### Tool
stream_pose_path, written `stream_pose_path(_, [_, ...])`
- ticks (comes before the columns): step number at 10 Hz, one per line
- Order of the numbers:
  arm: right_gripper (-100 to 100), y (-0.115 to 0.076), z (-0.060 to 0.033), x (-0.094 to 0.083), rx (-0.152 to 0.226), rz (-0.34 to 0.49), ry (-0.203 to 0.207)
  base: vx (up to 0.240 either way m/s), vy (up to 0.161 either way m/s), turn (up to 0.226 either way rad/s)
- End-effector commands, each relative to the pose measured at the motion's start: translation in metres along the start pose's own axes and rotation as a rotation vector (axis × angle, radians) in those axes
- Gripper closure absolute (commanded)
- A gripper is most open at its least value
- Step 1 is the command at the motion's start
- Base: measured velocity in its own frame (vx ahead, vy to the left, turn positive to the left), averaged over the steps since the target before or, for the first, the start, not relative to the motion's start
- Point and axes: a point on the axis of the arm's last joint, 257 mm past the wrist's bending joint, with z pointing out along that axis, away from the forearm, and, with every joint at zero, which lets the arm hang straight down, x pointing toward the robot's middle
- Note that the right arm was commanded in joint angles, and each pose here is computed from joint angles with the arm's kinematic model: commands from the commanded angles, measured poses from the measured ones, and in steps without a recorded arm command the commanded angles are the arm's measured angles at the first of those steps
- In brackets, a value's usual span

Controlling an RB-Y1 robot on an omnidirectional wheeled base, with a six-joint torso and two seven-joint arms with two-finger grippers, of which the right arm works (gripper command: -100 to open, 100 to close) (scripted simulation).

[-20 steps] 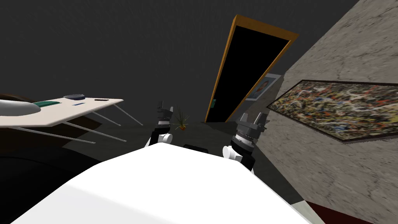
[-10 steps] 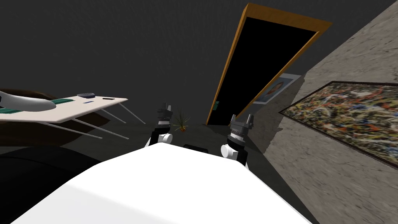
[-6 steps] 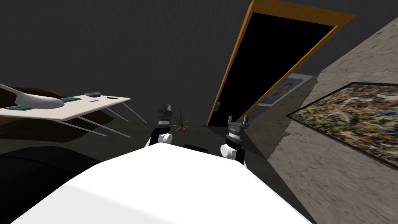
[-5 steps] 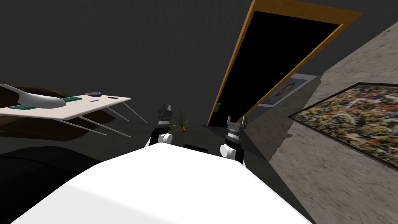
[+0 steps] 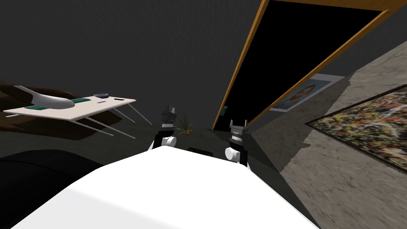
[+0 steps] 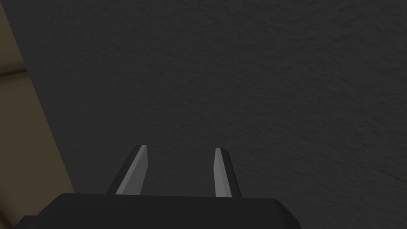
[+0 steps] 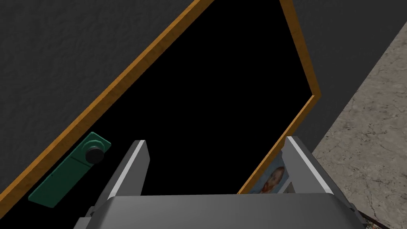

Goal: Pull the door open

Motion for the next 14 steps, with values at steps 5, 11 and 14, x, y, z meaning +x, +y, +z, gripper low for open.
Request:
stream_pose_path(5, [-100,-0.043,-0.006,-0.041,0.103,0.225,-0.076,0.084,-0.058,0.118])
stream_pose_path(11, [-100,-0.074,-0.0142,-0.082,0.176,0.41,-0.17,0.071,-0.049,0.094])
stream_pose_path(14, [-100,-0.084,-0.018,-0.1,0.197,0.477,-0.213,0.057,-0.059,0.066])
